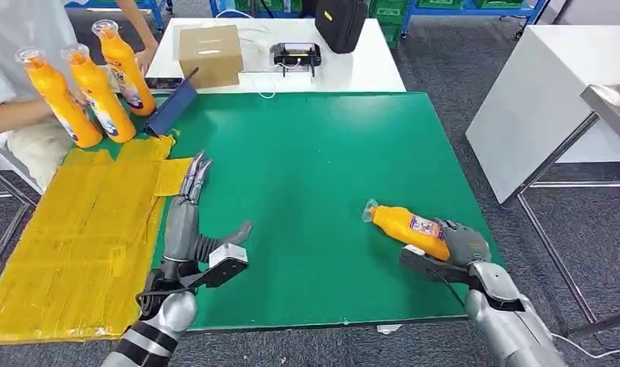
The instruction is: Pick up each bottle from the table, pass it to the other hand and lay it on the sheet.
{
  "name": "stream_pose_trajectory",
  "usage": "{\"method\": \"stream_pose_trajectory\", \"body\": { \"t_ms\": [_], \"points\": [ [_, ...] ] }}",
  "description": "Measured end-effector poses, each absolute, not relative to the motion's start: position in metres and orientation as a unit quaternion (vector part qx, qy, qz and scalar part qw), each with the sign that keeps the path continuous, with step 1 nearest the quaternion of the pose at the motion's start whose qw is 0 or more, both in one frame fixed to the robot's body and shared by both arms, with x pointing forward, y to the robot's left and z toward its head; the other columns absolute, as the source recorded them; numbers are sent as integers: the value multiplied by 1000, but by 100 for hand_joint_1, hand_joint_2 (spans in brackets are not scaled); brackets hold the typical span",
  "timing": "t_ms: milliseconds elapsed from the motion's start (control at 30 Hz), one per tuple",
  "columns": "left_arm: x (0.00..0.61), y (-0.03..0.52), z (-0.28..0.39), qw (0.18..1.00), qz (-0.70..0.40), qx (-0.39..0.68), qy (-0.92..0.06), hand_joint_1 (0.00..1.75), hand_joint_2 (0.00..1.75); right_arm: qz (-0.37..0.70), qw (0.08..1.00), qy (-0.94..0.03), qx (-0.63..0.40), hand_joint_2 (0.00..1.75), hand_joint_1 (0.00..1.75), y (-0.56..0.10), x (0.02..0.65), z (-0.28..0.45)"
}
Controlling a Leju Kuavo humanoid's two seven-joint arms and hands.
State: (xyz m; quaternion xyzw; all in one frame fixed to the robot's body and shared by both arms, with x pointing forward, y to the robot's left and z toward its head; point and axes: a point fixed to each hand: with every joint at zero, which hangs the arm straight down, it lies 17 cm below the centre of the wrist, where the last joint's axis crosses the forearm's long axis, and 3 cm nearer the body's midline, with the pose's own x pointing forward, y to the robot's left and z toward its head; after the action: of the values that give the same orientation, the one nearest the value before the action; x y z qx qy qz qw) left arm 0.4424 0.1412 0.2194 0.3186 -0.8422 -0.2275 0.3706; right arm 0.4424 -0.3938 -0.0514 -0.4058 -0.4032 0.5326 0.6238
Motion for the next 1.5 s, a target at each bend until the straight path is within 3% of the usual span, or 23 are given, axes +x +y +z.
{"method": "stream_pose_trajectory", "body": {
  "t_ms": [300,567,700,867,1100,1500],
  "points": [
    [418,135,206,398,-248,293,-833,0,175,410,538,-590,-440,175,175,-289,448,63],
    [409,123,200,419,-256,238,-838,0,175,231,416,-763,-437,175,175,-253,420,204],
    [406,114,197,432,-255,198,-842,0,175,166,409,-811,-384,175,175,-235,411,243],
    [402,93,198,464,-238,89,-849,0,175,140,429,-858,-245,175,175,-187,410,248],
    [402,82,211,480,-207,-9,-853,0,175,185,452,-863,-130,175,175,-104,412,227],
    [405,77,227,474,-190,-44,-859,0,175,279,476,-833,-37,175,175,-6,390,175]
  ]
}}
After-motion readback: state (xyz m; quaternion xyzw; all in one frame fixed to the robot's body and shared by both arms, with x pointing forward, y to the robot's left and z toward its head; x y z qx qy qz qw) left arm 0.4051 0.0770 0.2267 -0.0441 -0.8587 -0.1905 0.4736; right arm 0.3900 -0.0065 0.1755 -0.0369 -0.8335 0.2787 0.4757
